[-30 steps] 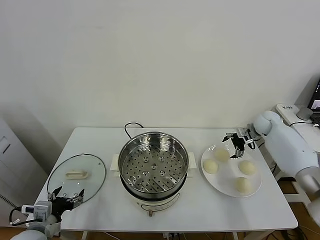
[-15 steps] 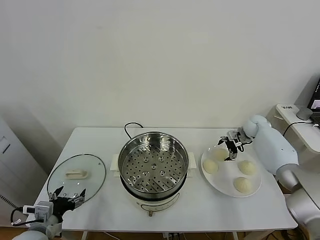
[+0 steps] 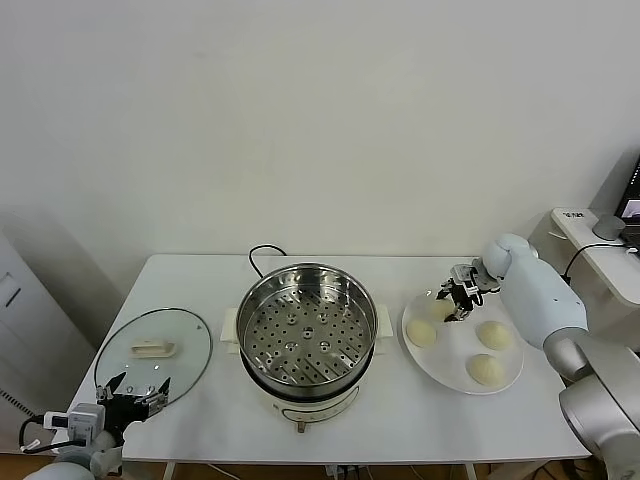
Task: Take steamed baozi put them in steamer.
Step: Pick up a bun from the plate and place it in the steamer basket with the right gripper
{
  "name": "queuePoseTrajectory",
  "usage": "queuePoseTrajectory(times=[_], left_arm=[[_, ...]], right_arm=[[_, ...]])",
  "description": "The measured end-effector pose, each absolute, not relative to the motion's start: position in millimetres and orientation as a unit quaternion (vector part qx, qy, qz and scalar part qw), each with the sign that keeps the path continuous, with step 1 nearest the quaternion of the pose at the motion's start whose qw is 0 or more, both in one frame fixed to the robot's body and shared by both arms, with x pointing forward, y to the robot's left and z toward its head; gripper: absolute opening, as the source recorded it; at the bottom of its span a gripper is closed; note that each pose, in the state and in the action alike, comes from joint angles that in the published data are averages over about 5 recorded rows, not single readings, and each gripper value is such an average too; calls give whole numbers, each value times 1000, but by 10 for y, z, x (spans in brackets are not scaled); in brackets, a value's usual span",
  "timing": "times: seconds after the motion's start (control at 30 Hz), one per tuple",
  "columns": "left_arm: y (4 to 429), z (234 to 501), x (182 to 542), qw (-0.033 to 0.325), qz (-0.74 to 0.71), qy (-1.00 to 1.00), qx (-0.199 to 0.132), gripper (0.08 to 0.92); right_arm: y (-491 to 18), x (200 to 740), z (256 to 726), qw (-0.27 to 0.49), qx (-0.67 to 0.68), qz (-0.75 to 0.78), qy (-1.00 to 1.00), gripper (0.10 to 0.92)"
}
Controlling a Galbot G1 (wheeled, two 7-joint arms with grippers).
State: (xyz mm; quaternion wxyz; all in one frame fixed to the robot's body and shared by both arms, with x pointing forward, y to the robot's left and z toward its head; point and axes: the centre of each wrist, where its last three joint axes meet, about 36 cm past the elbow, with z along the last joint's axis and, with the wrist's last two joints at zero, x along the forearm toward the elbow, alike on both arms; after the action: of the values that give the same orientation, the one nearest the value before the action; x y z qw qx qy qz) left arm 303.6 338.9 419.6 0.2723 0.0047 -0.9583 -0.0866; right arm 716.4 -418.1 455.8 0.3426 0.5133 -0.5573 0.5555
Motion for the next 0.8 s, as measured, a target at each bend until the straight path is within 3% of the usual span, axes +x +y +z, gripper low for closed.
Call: queuePoseTrajectory(times=[0.2,0.4,0.8], left_arm=[[3379,4193,3030,273,-85,-958,6,823],[3365,4195,3022,272,-87,-958,6,823],[3349,4203,3013,271,-90,-958,3,823]], right_arm=[[-4219,7180,4780,336,512,562,-556,551],[-4147,7235,5295,299,520,586,-546,553],[-3273,7453,6579,143,584,645,-472,560]])
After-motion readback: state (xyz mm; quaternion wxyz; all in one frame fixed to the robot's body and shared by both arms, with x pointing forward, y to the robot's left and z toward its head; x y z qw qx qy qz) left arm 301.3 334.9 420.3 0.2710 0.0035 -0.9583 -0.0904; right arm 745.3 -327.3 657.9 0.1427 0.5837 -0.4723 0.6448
